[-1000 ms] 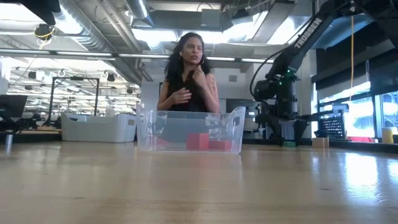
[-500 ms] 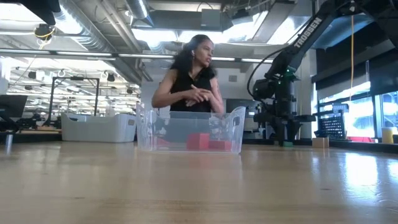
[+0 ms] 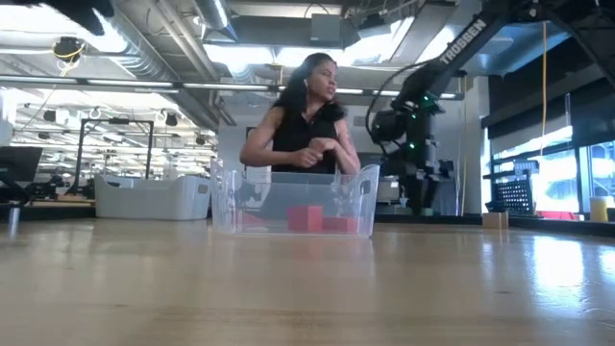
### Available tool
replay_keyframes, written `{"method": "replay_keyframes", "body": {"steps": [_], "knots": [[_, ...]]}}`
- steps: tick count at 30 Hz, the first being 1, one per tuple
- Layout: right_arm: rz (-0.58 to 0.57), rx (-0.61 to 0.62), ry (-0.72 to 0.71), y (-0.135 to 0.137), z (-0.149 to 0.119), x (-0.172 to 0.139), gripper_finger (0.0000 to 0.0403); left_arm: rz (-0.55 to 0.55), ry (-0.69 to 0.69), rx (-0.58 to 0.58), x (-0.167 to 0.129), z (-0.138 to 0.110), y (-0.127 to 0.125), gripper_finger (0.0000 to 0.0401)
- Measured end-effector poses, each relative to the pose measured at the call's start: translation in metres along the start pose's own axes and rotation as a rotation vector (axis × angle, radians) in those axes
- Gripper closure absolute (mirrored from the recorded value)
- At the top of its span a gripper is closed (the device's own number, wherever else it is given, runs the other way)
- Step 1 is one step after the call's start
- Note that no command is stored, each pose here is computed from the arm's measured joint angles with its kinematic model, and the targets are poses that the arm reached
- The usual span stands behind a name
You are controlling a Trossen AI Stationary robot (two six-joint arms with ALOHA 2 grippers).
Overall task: Sort & place blocks by color
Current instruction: Put the green block into the white bin
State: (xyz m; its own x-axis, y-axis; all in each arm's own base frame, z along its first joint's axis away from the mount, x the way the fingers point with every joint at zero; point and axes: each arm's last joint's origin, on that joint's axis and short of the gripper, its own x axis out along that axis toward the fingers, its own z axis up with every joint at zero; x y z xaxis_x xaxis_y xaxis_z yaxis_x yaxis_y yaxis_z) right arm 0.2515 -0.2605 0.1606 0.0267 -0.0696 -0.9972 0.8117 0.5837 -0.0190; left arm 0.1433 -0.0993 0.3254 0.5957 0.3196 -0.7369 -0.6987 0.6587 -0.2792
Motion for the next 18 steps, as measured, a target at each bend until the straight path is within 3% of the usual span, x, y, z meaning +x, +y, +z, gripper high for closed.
{"method": "replay_keyframes", "body": {"steps": [12,18], "knots": [[-0.161,-0.390,-0.200,0.096,0.009,-0.067,0.0303,-0.009,-0.091,-0.010,0.000,0.003,-0.001,0.0245],[-0.139,-0.595,-0.389,0.152,0.003,-0.115,0.0303,0.019,-0.141,-0.204,0.006,0.011,0.000,0.0245]]}}
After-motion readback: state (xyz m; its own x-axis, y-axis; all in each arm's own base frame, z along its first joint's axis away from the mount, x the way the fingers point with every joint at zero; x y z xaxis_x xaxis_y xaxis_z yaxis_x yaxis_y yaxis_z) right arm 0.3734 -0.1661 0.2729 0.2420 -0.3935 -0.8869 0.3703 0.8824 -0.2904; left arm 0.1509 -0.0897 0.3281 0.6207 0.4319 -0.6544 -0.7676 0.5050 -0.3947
